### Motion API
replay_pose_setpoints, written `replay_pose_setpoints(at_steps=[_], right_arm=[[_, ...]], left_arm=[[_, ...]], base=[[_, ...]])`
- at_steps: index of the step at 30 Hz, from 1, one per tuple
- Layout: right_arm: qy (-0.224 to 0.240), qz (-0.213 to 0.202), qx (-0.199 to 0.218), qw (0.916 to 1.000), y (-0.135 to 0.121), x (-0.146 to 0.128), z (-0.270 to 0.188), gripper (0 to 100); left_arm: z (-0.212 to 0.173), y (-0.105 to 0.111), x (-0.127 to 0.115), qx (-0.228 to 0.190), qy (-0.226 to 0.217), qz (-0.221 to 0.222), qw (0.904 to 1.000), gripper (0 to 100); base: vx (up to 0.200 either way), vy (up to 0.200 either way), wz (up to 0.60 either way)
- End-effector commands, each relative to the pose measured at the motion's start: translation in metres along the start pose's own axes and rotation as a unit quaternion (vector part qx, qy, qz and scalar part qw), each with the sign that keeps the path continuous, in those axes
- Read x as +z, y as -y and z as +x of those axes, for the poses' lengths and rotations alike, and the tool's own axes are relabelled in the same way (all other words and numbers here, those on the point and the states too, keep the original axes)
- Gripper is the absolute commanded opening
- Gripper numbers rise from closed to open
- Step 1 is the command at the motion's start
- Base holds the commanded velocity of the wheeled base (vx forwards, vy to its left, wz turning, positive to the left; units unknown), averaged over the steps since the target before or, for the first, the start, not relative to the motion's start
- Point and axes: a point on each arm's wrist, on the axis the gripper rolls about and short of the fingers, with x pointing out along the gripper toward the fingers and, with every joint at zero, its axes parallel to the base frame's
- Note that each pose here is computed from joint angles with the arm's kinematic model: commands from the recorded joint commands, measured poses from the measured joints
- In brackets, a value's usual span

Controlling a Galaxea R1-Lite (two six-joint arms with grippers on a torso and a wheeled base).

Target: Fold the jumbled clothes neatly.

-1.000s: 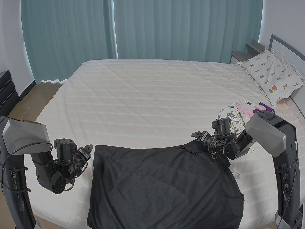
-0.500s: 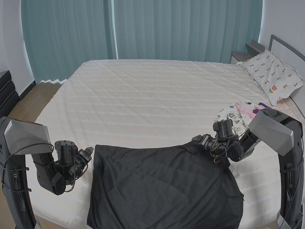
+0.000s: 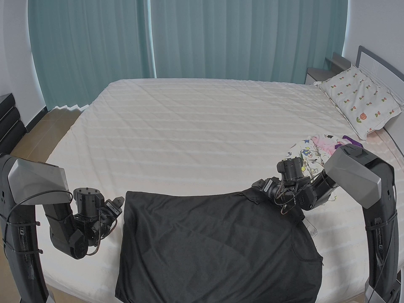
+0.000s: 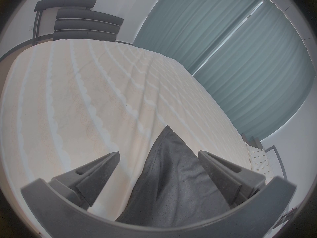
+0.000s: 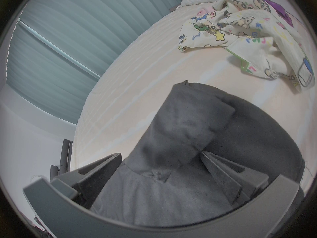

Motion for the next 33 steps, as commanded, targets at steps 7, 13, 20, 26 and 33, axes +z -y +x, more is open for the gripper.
replay_pose_setpoints(at_steps=[7, 13, 20, 26, 33], right_arm=[[0.084, -0.005, 0.056, 0.9949, -0.019, 0.027, 0.053, 100], [0.199, -0.017, 0.134, 0.9706, -0.040, 0.069, 0.052, 100], [0.215, -0.045, 0.118, 0.9685, -0.027, 0.082, 0.052, 100], [0.187, -0.044, 0.084, 0.9778, -0.003, 0.080, 0.051, 100], [0.137, -0.095, 0.054, 0.9846, 0.024, 0.070, 0.054, 100]], left_arm=[[0.001, -0.002, 0.000, 0.004, 0.000, -0.001, 1.0000, 100], [0.002, -0.004, 0.000, 0.007, 0.000, -0.002, 1.0000, 100], [0.002, -0.003, 0.000, 0.006, 0.000, -0.002, 1.0000, 100], [0.003, -0.004, -0.002, 0.009, -0.002, -0.001, 1.0000, 100], [0.003, -0.005, -0.002, 0.009, -0.002, -0.001, 1.0000, 100]], base=[[0.000, 0.000, 0.00], [0.000, 0.000, 0.00], [0.000, 0.000, 0.00], [0.000, 0.000, 0.00], [0.000, 0.000, 0.00]])
